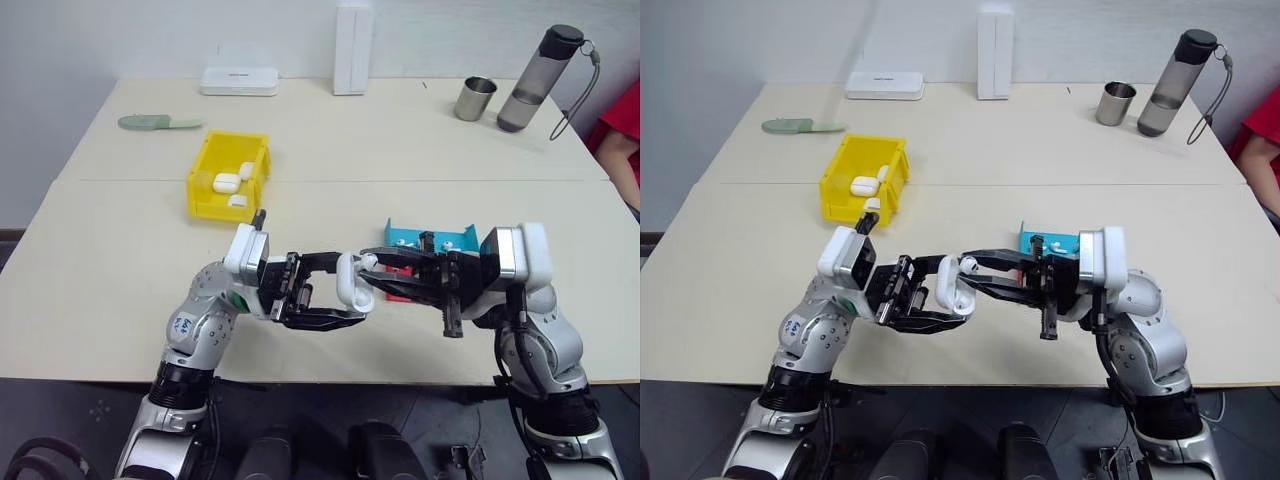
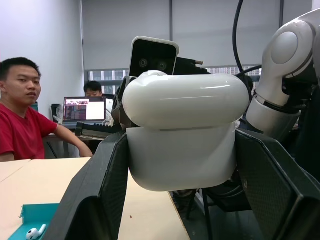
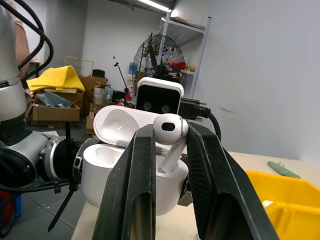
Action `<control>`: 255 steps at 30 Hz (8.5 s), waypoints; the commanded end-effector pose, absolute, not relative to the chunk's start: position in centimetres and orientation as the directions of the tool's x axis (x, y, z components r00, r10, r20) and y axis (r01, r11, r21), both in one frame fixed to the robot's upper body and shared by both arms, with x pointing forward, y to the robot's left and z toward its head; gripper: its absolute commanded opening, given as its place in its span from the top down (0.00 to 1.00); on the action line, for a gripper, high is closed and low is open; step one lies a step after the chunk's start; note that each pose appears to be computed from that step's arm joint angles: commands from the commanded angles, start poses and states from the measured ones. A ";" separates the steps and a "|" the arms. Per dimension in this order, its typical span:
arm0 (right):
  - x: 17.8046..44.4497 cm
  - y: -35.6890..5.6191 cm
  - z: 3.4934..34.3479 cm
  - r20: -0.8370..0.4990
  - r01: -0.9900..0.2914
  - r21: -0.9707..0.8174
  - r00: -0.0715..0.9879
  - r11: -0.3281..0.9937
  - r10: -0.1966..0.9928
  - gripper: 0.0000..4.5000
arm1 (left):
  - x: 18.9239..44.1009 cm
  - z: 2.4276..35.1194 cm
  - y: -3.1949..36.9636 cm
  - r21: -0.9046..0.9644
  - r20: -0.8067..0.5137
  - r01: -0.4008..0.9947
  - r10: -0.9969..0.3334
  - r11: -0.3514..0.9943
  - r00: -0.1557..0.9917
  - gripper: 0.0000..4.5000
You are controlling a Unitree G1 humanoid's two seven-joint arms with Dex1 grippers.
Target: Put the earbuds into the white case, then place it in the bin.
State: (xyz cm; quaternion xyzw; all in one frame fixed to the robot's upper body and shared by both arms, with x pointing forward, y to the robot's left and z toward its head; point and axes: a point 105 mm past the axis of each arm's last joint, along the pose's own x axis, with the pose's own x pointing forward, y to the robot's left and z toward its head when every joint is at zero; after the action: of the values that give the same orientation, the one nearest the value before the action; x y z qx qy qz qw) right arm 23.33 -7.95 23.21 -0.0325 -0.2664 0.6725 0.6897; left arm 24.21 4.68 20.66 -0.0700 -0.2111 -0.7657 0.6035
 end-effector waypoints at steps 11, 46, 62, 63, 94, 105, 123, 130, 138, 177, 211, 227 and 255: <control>23.2 -9.6 19.8 0.127 -0.949 -0.312 0.011 0.051 0.992 0.90 | 24.0 22.8 4.5 0.350 0.425 0.923 -0.852 -0.157 -0.306 0.37; 23.8 -10.1 23.5 0.193 -0.908 -0.406 0.031 0.109 0.981 0.90 | 23.8 22.9 4.7 0.363 0.426 0.923 -0.857 -0.132 -0.290 0.37; 23.6 -9.7 23.7 -0.133 -0.868 -0.491 -0.015 -0.079 0.991 0.90 | 24.2 21.4 4.9 0.327 0.361 0.935 -0.896 -0.138 -0.258 0.37; 23.5 -9.5 23.8 -0.156 -0.865 -0.492 -0.023 -0.098 0.987 0.90 | 24.3 21.3 4.9 0.327 0.357 0.935 -0.898 -0.138 -0.258 0.37; 25.0 -24.1 21.9 -0.121 -0.806 -0.394 0.523 0.443 0.844 0.00 | 25.3 19.9 6.7 0.321 0.367 0.947 -0.917 -0.032 -0.155 0.37; 22.8 -35.2 16.0 -0.147 -0.513 -0.353 0.857 0.783 0.495 0.00 | 25.4 20.3 6.8 0.324 0.371 0.946 -0.917 -0.021 -0.147 0.37; 35.2 -24.0 21.8 -0.591 -0.719 -0.276 0.650 0.638 0.477 0.00 | 25.2 20.1 6.2 0.314 0.385 0.949 -0.912 -0.016 -0.143 0.37; 37.6 -24.2 19.7 -0.719 -0.766 -0.332 0.583 0.550 0.378 0.00 | 24.9 20.3 5.7 0.315 0.393 0.949 -0.908 -0.012 -0.142 0.37; 39.2 -23.3 19.0 -0.753 -0.801 -0.368 0.555 0.472 0.355 0.00 | 24.8 20.3 5.8 0.310 0.392 0.951 -0.911 0.000 -0.128 0.37; 38.6 -23.1 17.8 -0.866 -0.887 -0.297 0.407 0.353 0.292 0.44 | 24.8 20.4 6.1 0.308 0.397 0.950 -0.914 0.046 -0.085 0.37; 38.2 -23.2 16.6 -0.873 -0.886 -0.260 0.385 0.383 0.298 0.72 | 25.2 20.1 6.3 0.305 0.396 0.951 -0.915 0.056 -0.073 0.37; 37.8 -22.7 16.9 -0.843 -0.882 -0.247 0.400 0.401 0.361 0.85 | 25.2 20.0 6.3 0.308 0.392 0.950 -0.916 0.050 -0.079 0.37; 23.7 -9.6 28.4 0.387 -0.985 0.170 0.082 0.016 0.918 0.85 | 26.6 22.8 6.0 0.266 0.501 0.964 -0.857 0.014 -0.126 0.37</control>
State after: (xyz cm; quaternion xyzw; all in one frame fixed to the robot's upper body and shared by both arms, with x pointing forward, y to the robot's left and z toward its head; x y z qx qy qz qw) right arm 24.87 -9.98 27.64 0.2181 -0.0595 0.6642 0.7125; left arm 26.82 5.90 21.69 -0.0873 -0.2606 -0.6945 0.6649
